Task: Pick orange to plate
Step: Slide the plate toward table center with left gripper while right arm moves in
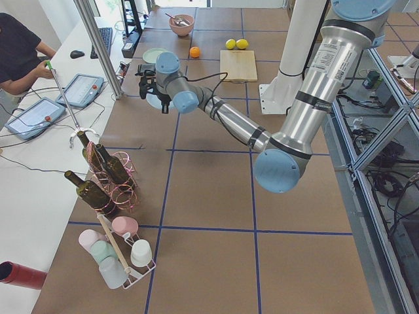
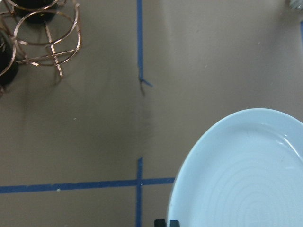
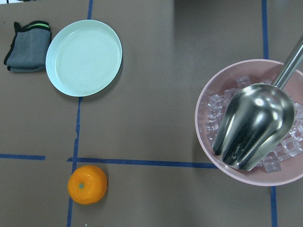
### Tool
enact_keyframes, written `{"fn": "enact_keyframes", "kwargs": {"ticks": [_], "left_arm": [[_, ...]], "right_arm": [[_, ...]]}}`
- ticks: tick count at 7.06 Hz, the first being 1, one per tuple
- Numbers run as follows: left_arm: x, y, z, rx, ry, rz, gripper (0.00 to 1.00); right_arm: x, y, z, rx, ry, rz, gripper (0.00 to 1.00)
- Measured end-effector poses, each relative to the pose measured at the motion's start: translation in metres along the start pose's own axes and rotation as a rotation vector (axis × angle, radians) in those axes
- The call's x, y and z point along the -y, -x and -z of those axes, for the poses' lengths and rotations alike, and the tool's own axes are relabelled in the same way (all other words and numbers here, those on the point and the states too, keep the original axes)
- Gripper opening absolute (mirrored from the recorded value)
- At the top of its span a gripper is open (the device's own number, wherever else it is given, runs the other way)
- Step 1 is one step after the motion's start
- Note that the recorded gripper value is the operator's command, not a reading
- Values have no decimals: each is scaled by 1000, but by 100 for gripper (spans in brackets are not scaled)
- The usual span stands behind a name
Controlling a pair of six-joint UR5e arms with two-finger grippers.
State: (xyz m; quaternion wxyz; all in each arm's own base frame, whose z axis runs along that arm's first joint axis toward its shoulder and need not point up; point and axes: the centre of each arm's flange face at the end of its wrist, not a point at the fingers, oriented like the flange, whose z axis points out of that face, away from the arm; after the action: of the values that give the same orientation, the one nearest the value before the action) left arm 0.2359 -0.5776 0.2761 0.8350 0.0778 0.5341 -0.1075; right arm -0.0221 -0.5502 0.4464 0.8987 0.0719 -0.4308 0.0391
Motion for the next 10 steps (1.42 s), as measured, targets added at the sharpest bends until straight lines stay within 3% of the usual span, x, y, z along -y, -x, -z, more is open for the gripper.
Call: {"fn": "enact_keyframes", "kwargs": {"ticks": [2, 4, 5, 7, 8, 9, 10], "left_arm": [[-58, -107, -62, -28, 3, 98, 0], [-126, -167, -133, -13, -2, 144, 0], [-153, -177, -170, 15, -12, 148, 0], [-171, -165, -227, 52, -46, 137, 0], [-172, -159, -237, 60, -52, 125, 11], [-170, -154, -240, 67, -55, 101, 99], [-170, -146, -243, 79, -55, 64, 100]], "right_arm": [[5, 69, -48, -51, 21, -44, 100], [1, 106, -78, -56, 11, -70, 100], [-2, 114, -91, -65, 11, -70, 100], [-3, 121, -113, -82, 8, -53, 100], [0, 122, -117, -85, 8, -51, 100], [1, 123, -119, -86, 8, -50, 100], [0, 123, -121, -87, 11, -49, 100]]}}
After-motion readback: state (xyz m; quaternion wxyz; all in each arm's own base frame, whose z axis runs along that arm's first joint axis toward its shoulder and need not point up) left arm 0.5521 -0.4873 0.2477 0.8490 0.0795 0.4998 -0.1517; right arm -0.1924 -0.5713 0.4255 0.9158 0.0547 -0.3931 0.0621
